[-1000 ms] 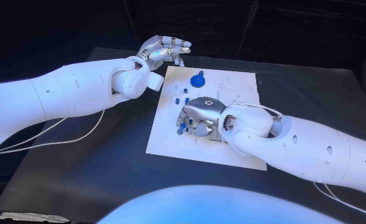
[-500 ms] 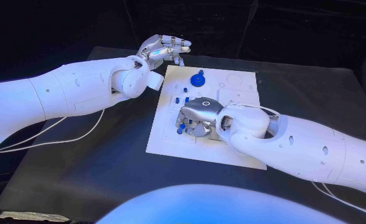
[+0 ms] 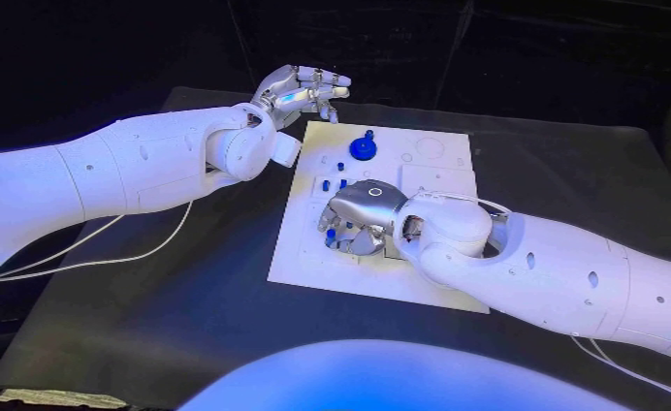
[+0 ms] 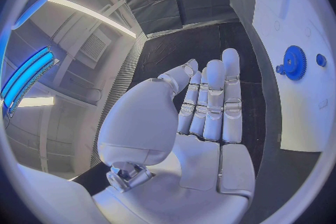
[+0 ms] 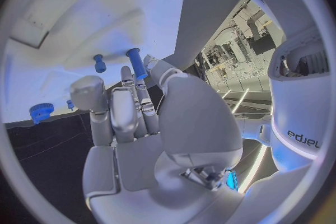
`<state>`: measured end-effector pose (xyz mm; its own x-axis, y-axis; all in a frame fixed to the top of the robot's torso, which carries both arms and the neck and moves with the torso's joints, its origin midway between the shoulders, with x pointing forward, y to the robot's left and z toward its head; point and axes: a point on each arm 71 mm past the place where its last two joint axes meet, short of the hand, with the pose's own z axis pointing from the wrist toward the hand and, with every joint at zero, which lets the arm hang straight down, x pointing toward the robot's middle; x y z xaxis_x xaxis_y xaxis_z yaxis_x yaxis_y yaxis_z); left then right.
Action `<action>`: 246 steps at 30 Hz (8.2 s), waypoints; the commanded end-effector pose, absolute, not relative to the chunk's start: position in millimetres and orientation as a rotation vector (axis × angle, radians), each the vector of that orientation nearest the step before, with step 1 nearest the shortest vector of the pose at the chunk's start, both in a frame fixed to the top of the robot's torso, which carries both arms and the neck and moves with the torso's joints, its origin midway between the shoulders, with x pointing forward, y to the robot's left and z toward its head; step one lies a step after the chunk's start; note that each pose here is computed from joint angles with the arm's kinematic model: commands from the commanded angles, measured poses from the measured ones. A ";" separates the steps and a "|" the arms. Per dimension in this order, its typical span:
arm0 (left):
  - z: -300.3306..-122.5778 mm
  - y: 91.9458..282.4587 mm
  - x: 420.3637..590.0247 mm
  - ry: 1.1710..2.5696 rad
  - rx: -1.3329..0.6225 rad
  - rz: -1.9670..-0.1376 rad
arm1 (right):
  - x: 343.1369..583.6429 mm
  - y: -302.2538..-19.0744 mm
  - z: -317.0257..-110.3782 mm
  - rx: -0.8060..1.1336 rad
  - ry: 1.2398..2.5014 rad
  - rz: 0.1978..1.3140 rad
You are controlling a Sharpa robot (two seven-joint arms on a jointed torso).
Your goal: Assemble the parts on the task board
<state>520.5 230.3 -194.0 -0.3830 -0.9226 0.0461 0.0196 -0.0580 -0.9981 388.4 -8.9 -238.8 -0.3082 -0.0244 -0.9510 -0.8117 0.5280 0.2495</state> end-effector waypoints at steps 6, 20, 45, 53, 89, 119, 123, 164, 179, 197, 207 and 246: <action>-192.8 228.8 520.6 1.446 -1.012 -1.565 | 388.3 -8.3 -235.4 -0.681 1.682 0.962; -192.9 232.4 520.3 1.445 -1.015 -1.559 | 386.8 -50.3 -219.6 -0.478 1.614 1.047; -192.8 239.8 518.3 1.442 -1.019 -1.550 | 397.7 -211.5 -210.3 0.151 1.980 0.531; -193.0 240.5 517.9 1.442 -1.019 -1.550 | 389.2 -207.7 -225.6 0.113 2.050 0.438; -194.5 242.2 517.4 1.446 -1.022 -1.548 | 386.8 -188.5 -250.5 -0.059 2.115 0.324; -195.0 239.8 517.5 1.453 -1.021 -1.555 | 371.4 -175.0 -232.3 0.249 2.034 0.573; -195.1 239.2 517.4 1.456 -1.021 -1.556 | 371.5 -167.7 -235.3 0.237 2.074 0.580; -195.8 238.1 516.6 1.476 -1.027 -1.558 | 387.7 -129.3 -245.9 0.210 2.094 0.548; -196.3 238.8 516.7 1.481 -1.031 -1.555 | 383.0 -130.9 -238.3 0.121 2.037 0.600; -196.6 239.2 516.9 1.480 -1.030 -1.556 | 380.8 -161.4 -233.6 0.197 1.997 0.591; -197.5 239.4 516.6 1.482 -1.030 -1.554 | 382.6 -219.8 -236.8 0.275 2.019 0.449; -202.2 239.3 515.3 1.498 -1.035 -1.553 | 389.6 -211.6 -251.5 -0.069 2.117 0.206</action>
<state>515.6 240.9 -203.3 -0.3964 -0.9166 0.0518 -0.0282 -0.0442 -0.9986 390.9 -210.8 -247.6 -0.5226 0.1165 -0.8446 -0.1014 0.9751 0.1972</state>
